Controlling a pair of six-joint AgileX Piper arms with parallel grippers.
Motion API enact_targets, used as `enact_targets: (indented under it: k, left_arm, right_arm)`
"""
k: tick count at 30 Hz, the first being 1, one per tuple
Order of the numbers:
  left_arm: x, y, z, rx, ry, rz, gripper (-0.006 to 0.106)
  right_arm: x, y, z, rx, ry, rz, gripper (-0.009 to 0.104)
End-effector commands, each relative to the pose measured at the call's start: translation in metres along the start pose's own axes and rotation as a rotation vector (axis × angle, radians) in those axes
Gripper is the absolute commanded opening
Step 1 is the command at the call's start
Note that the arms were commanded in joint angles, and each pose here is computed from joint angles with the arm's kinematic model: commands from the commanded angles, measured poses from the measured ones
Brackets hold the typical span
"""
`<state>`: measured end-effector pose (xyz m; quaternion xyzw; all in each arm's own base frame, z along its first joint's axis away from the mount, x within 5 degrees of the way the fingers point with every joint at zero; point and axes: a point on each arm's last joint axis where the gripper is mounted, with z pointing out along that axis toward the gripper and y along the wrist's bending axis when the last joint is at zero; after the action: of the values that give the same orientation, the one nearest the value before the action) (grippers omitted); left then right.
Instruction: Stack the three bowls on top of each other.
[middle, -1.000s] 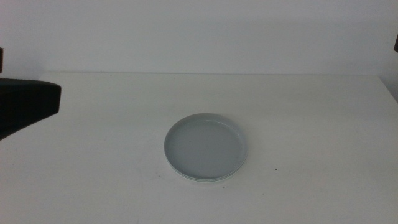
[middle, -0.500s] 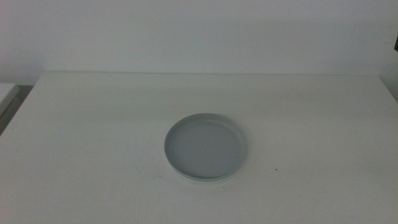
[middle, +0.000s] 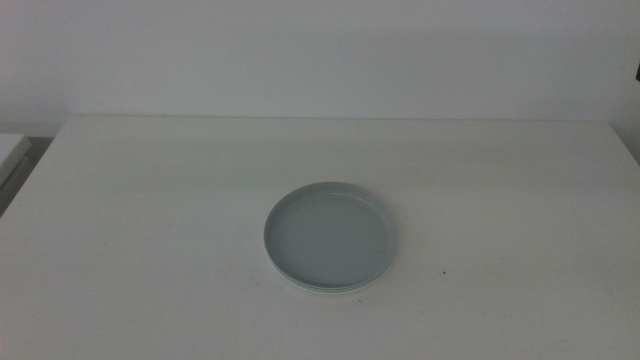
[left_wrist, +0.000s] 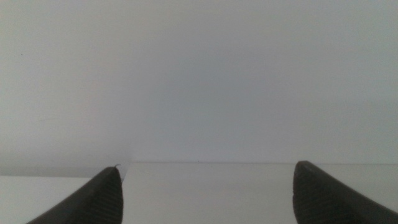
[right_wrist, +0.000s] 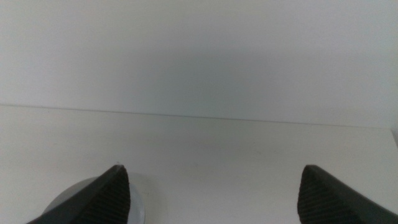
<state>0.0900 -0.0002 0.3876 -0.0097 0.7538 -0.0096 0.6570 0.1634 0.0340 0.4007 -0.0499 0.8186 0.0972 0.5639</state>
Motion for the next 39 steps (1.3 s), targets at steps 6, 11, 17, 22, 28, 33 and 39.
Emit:
enact_targets:
  k: [6,11,17,22,28,33,39]
  left_arm:
    - [0.004,0.0,0.0,0.003,0.001,-0.006,0.094]
    - [0.036,-0.005,-0.007,0.074,-0.065,-0.003,0.094]
    - [0.114,-0.004,-0.014,0.118,-0.027,0.065,0.094]
    - [0.163,-0.002,-0.014,0.117,0.014,0.07,0.094]
    - [0.2,-0.001,-0.008,0.116,0.037,0.067,0.094]
    - [0.202,-0.001,-0.008,0.112,0.045,0.085,0.094]
    - [0.2,-0.001,-0.008,0.111,0.02,0.084,0.094]
  right_arm:
    - [0.005,-0.003,-0.011,0.024,-0.05,-0.031,0.091]
    - [0.05,-0.018,-0.022,0.107,-0.075,-0.002,0.091]
    - [0.139,-0.036,-0.022,0.237,-0.127,-0.034,0.091]
    - [0.201,-0.037,-0.024,0.237,-0.129,-0.034,0.091]
    - [0.23,-0.036,-0.031,0.23,-0.216,-0.024,0.091]
    - [0.237,-0.035,-0.033,0.235,-0.169,-0.028,0.091]
    - [0.237,-0.035,-0.033,0.235,-0.169,-0.028,0.091]
